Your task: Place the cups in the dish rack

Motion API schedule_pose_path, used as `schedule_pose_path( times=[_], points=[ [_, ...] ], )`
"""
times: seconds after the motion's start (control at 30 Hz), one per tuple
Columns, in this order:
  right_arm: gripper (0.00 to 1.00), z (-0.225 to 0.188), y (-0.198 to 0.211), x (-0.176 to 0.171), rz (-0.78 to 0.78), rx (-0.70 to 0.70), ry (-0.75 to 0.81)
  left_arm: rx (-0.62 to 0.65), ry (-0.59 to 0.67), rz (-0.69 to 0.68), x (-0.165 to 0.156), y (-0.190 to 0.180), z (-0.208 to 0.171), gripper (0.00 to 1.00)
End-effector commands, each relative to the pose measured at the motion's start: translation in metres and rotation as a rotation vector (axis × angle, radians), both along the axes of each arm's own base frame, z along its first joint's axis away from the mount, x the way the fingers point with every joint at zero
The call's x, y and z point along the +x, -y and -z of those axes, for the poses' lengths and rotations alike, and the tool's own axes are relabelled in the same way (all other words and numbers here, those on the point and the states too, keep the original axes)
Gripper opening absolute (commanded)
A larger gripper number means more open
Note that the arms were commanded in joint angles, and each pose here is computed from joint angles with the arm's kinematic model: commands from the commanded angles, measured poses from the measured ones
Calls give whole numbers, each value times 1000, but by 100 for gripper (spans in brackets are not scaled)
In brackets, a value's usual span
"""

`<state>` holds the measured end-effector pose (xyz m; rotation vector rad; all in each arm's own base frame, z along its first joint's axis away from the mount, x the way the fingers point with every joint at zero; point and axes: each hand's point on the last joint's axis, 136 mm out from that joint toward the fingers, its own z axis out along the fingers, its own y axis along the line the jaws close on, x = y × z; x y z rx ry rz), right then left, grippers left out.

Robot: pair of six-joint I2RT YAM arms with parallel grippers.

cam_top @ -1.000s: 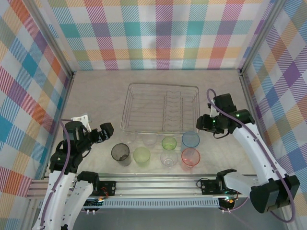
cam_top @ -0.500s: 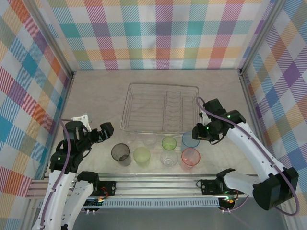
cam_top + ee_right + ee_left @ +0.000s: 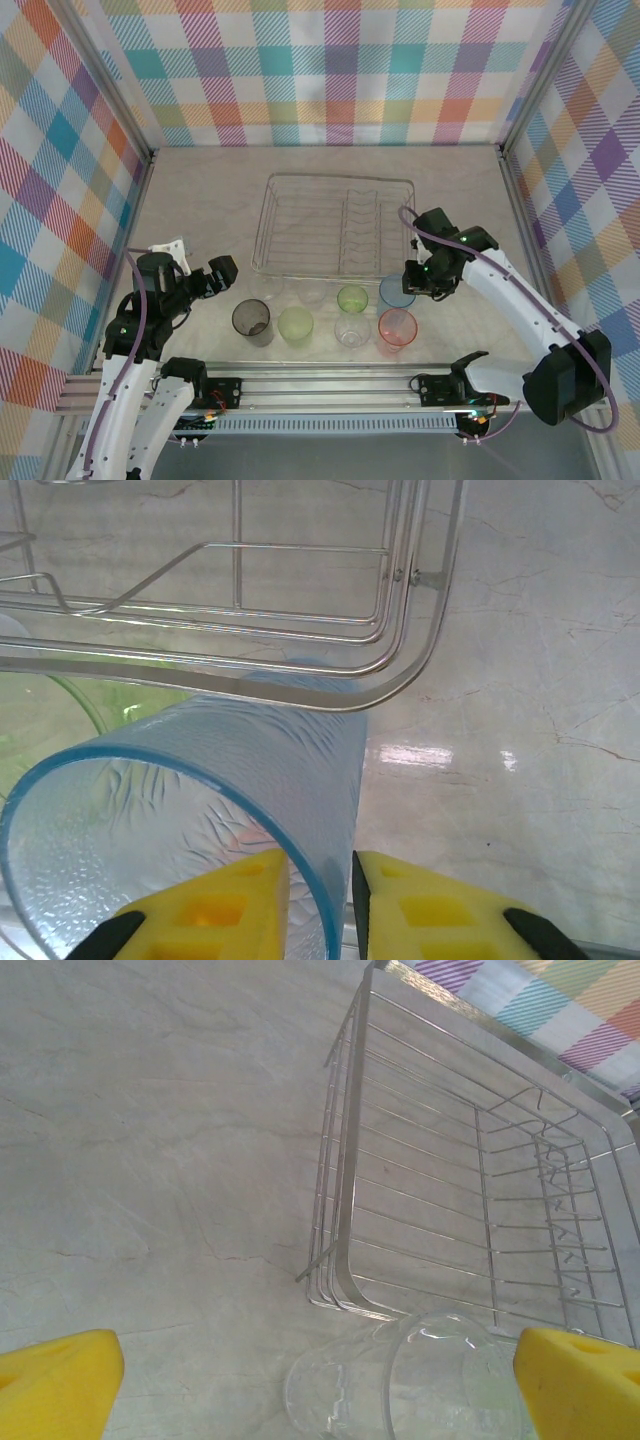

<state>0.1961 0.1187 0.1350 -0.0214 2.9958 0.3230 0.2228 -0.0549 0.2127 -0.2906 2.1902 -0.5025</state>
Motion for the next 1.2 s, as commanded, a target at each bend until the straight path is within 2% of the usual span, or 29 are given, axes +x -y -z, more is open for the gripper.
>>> schedule_pose_path(
  times=[0.0,0.17,0.33,0.57,0.7,1.0,1.1,1.17],
  points=[
    [23,9,2,-3,6,-29,-26,-13,-15,20,-3,5,5,100],
    [21,16,6,-1,10,-63,-28,-17,0,35,-3,7,3,100],
    [16,19,8,-1,5,-81,-34,-14,14,38,-4,7,1,100],
    [0,8,18,-2,22,-122,-6,-14,7,30,-4,6,2,100],
    [0,-6,38,-8,56,-200,17,-14,6,26,-4,6,1,100],
    [0,-73,71,-12,127,-322,119,-11,-61,-22,-1,0,-5,100],
    [0,-110,70,6,146,-290,260,-54,-73,13,4,10,-15,100],
    [0,-137,57,22,126,-212,371,-128,-59,67,11,26,-30,100]
  ],
)
